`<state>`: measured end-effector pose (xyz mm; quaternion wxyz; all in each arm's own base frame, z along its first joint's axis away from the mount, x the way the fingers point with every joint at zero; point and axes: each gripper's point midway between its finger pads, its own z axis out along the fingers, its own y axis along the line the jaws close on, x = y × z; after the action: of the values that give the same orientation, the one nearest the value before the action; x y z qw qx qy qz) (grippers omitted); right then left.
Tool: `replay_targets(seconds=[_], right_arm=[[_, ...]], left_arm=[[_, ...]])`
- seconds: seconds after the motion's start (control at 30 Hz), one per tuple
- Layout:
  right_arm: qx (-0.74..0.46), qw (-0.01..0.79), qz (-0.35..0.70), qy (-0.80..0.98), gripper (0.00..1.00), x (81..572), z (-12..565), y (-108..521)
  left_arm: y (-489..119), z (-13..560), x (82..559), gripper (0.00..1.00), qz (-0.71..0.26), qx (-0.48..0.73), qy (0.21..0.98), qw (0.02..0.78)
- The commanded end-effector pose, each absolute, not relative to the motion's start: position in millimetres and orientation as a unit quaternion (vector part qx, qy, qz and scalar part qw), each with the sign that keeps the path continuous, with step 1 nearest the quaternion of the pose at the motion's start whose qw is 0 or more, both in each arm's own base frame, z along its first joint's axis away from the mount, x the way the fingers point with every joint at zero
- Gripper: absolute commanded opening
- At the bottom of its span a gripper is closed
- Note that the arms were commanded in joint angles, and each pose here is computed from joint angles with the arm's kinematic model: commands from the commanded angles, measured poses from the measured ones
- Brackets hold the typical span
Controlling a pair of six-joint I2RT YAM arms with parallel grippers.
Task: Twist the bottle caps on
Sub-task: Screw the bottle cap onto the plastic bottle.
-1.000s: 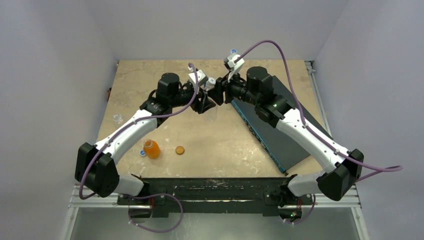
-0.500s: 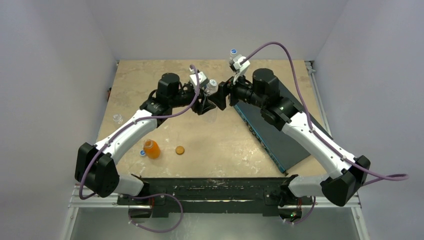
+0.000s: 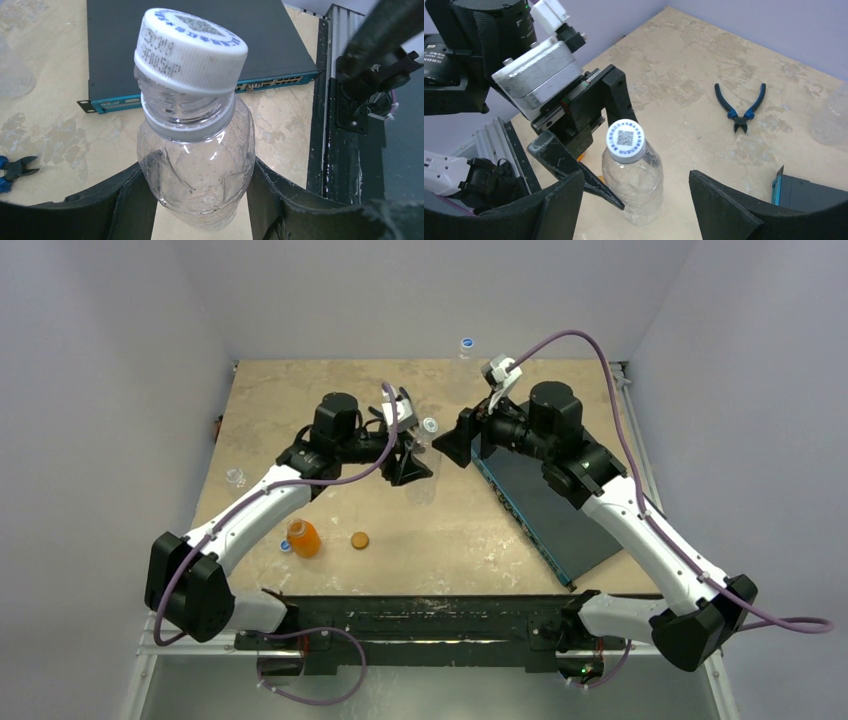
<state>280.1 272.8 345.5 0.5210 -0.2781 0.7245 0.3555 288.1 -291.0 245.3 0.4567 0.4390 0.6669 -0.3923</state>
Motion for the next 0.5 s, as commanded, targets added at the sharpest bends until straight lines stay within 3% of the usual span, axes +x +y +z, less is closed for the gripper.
replay_targets(seconds=[0.0, 0.2, 0.47], right_arm=[[-0.275, 0.52, 0.386, 0.711, 0.8, 273, 362, 274], [-0.282, 0.52, 0.38, 0.711, 0.69, 269, 364, 272], [-0.273, 0.534, 0.349, 0.72, 0.65, 277, 361, 272]], left_arm=[[-292, 258, 268, 0.0, -0.414, 0.47, 0.632, 0.456], [-291, 254, 261, 0.0, -0.422, 0.474, 0.634, 0.442], [-292, 253, 257, 0.0, -0.428, 0.476, 0.632, 0.435]])
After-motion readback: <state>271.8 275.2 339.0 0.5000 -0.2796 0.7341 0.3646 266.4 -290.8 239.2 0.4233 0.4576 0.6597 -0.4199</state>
